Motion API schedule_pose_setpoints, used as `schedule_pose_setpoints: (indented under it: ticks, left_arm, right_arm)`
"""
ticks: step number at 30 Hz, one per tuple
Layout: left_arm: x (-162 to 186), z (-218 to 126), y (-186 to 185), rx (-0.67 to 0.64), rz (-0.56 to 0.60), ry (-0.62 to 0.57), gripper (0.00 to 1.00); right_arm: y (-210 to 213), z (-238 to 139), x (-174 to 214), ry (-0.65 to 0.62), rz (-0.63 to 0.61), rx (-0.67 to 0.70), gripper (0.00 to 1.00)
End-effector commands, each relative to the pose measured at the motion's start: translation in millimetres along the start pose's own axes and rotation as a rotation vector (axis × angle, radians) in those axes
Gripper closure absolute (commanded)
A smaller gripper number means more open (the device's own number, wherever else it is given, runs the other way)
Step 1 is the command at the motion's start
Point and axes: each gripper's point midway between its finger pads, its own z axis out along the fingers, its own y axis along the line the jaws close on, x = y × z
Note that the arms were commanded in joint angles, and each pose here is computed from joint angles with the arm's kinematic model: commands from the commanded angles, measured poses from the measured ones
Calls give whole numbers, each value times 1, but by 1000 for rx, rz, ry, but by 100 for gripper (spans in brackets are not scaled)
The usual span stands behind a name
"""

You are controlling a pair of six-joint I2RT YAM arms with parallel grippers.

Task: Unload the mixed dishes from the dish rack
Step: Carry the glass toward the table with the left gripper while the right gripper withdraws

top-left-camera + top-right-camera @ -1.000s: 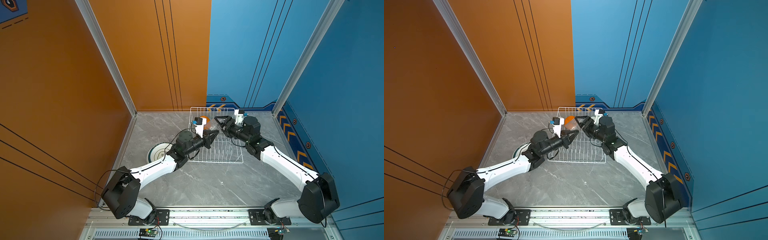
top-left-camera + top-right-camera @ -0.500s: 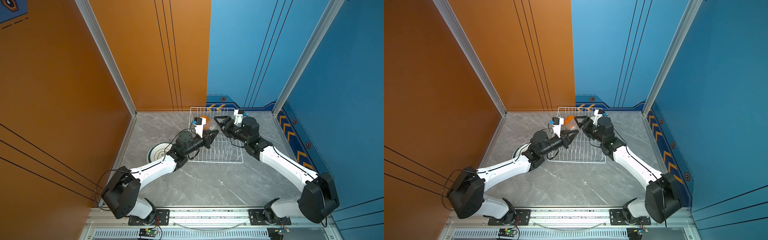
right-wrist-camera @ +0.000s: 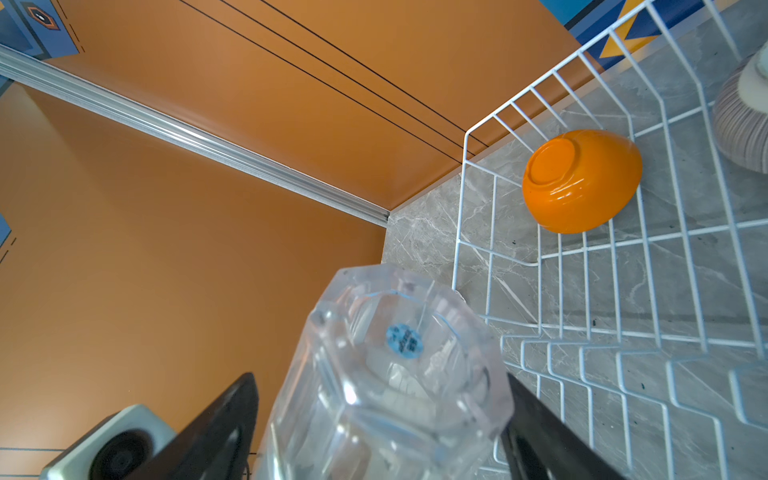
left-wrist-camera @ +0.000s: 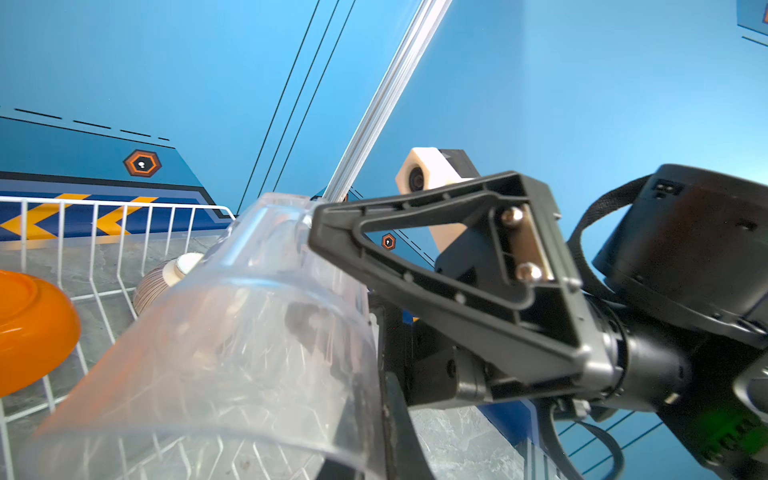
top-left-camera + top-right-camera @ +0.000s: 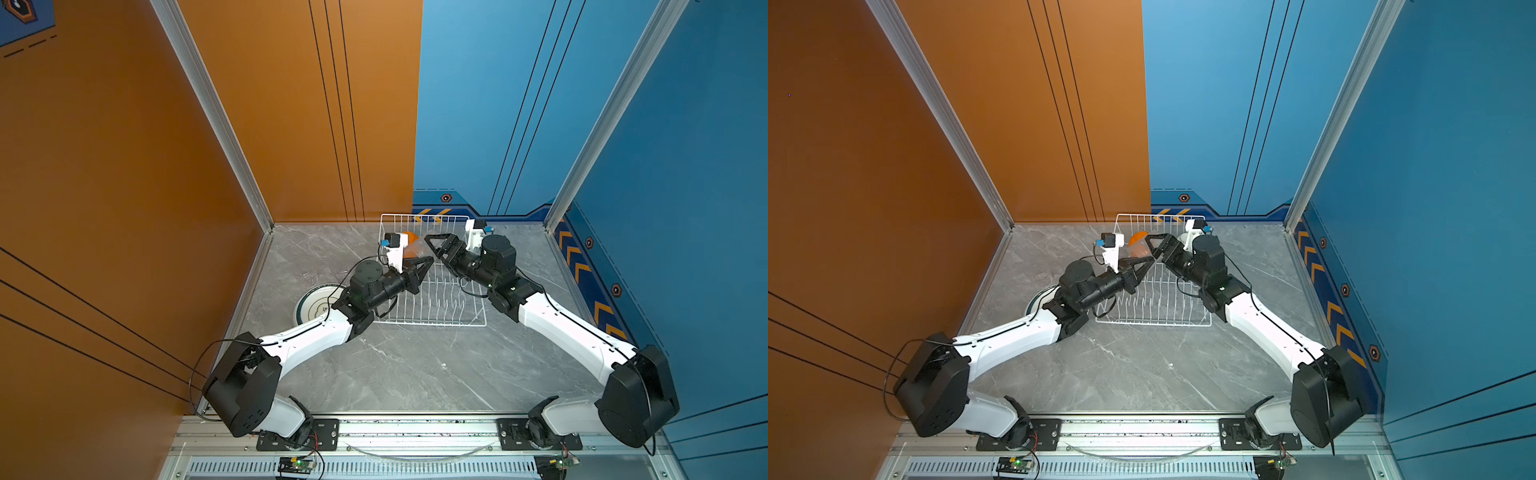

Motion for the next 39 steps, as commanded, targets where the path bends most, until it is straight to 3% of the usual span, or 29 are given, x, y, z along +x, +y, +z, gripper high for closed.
schedule_pose_setpoints:
  ticks: [1,6,16,25,32,39]
  left_arm:
    - [-3,-1,6,-15,1,-25,100]
    - [1,0,12,-29,-12,-17,100]
    - [-1,-14,40,-111,-63,-26,100]
    - [-19,-47,68,-268,-44,23,100]
    - [-41,-104,101,-534,45,74,100]
    - [-51,-187,152,-855,0,139,100]
  right_arm:
    - [14,-11,-6,-32,-40,-18,8]
    - [12,-15,-9,-49,-66,1,0]
    - [8,-19,-9,-60,-100,33,0]
    - [-1,-43,-11,-87,-178,119,0]
    - [-11,-76,-17,-130,-255,210,0]
    - [-29,-96,-9,-133,-294,272,0]
